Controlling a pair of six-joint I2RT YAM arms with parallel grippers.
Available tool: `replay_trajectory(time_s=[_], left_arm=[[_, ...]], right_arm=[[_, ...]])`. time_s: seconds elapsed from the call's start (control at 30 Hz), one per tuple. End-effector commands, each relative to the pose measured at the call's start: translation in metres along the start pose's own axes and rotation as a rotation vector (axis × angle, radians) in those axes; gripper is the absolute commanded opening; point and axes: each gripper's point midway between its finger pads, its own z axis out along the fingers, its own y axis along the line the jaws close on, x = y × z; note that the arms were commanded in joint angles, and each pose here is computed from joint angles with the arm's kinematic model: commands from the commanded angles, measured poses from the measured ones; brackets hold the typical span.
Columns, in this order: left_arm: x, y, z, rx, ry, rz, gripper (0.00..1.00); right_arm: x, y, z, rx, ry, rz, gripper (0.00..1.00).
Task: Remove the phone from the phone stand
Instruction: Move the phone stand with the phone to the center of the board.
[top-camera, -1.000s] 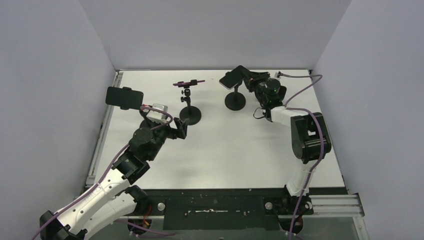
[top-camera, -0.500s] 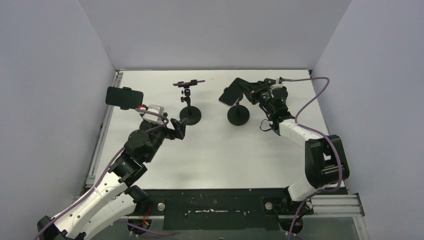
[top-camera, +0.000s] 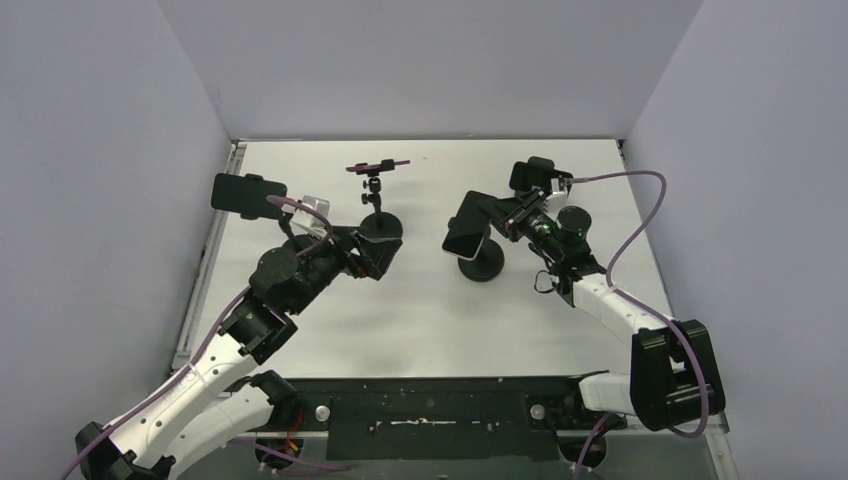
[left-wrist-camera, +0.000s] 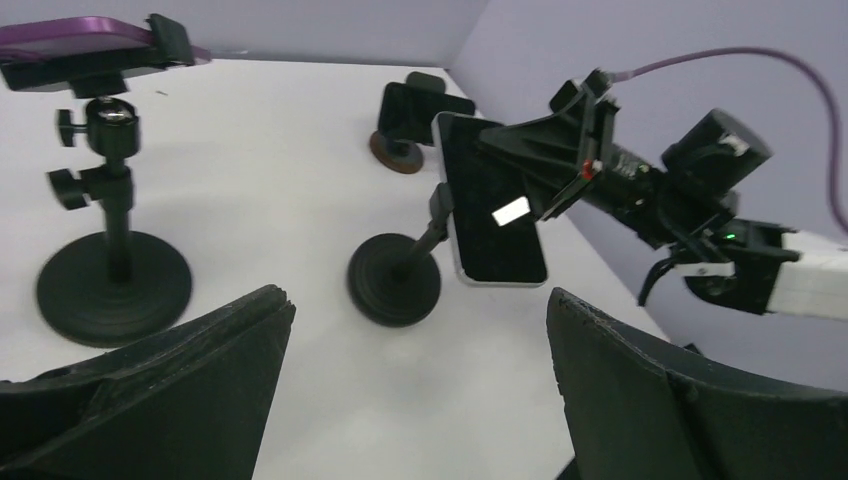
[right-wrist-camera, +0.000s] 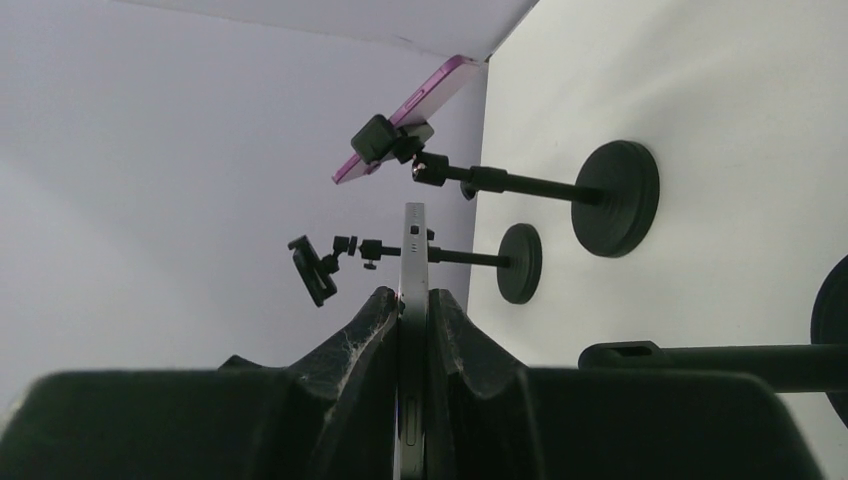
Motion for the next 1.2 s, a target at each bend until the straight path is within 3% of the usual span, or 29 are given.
replay_trajectory(time_s=[0.0, 0.2, 0.37, 0.63, 0.83, 1.17], left_arm=[[-0.027, -0.051, 0.0, 0.178, -0.012, -0.197, 0.97], [-0.002, -0.076, 0.016, 0.336, 0.061, -0.407, 0.97], [0.008, -0.08, 0.029, 0.364, 0.083, -0.496, 0.94], [0.026, -0.083, 0.039, 0.348, 0.126, -0.568, 0.91], [0.049, -0.081, 0.045, 0.302, 0.176, -0.598, 0.82], [0.069, -0.063, 0.046, 0.196, 0.2, -0.606, 0.81]], right_arm=[[0.007, 0.067, -0.024, -0.233, 0.004, -0.068, 0.0], [0.008, 0.07, -0.036, -0.286, -0.056, -0.001, 0.0], [0.01, 0.068, -0.041, -0.296, -0.109, 0.04, 0.0], [0.016, 0.066, -0.046, -0.346, -0.192, 0.101, 0.0], [0.016, 0.06, -0.05, -0.38, -0.24, 0.133, 0.0], [0.015, 0.041, -0.047, -0.346, -0.266, 0.158, 0.0]])
